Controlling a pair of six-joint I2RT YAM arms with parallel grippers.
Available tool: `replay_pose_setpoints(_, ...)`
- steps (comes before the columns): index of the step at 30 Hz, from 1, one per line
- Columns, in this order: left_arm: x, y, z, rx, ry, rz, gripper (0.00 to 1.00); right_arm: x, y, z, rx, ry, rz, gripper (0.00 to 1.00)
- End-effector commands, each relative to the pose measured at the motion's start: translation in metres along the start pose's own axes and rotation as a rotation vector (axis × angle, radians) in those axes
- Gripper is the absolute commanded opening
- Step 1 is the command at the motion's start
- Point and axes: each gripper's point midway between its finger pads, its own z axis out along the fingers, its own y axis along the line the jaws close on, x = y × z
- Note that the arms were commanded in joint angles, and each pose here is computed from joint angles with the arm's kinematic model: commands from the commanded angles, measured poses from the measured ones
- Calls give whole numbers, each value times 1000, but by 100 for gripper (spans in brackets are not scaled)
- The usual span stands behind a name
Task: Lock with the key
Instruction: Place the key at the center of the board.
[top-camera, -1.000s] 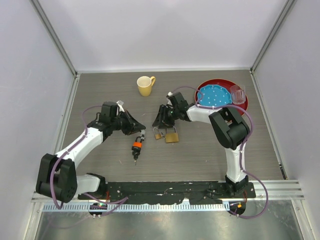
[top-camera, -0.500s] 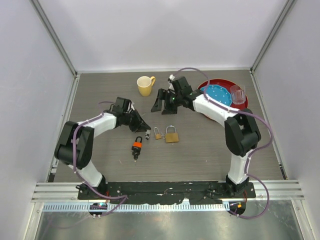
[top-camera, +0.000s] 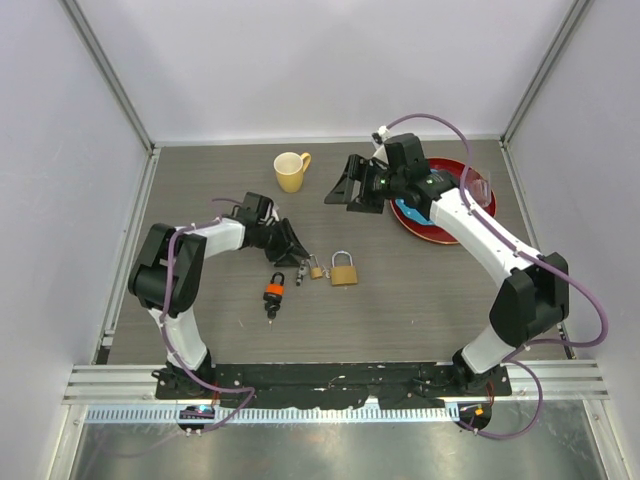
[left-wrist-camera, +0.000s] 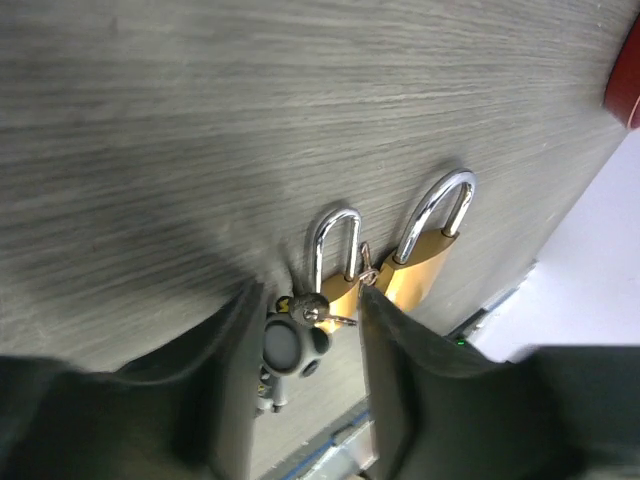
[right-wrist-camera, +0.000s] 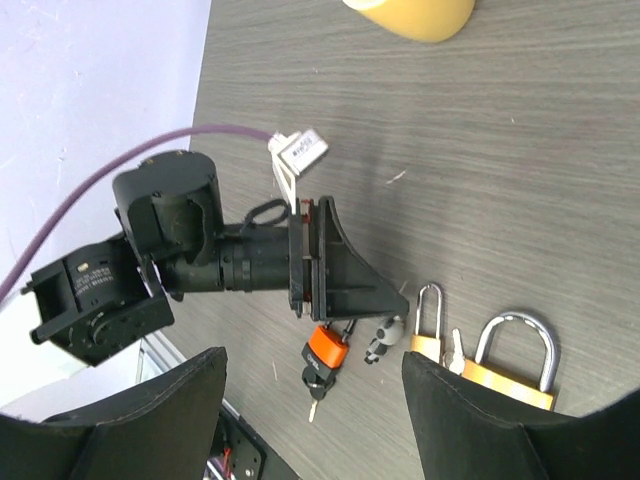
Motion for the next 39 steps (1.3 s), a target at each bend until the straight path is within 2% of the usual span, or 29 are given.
replay_pose_setpoints(1, -17, -20, -9, 29, -72, 82, 55, 9, 1, -15, -11, 16, 3, 77)
replay_pose_setpoints(4, -21, -34, -24, 48, -108, 113, 66, 12, -1, -16, -12, 24, 8, 77)
replay_pose_setpoints(12, -30, -75, -76, 121, -237, 193, 85, 10, 8, -20, -54, 23, -8, 82)
replay_pose_setpoints(19, -32, -88, -118, 148, -334, 251, 95, 11, 14, -21, -90, 36, -15, 82)
replay_pose_setpoints(22, -26, -76, -130, 83, -345, 292, 96, 12, 15, -22, -96, 35, -26, 82)
replay_pose_setpoints(28, 1, -4, -143, -232, -303, 291, 100, 15, 11, -17, -96, 54, -17, 82)
replay_pose_setpoints(30, 15, 14, -142, -302, -276, 292, 100, 17, 9, -17, -93, 58, -17, 82)
replay_pose_setpoints(32, 20, 24, -146, -366, -301, 303, 100, 19, 7, -15, -91, 66, -14, 83)
replay_pose_setpoints(36, 39, 36, -134, -427, -273, 330, 100, 24, 4, -10, -95, 90, -1, 83)
replay_pose_setpoints(39, 46, 38, -120, -416, -247, 337, 100, 23, 4, -8, -102, 91, -2, 82)
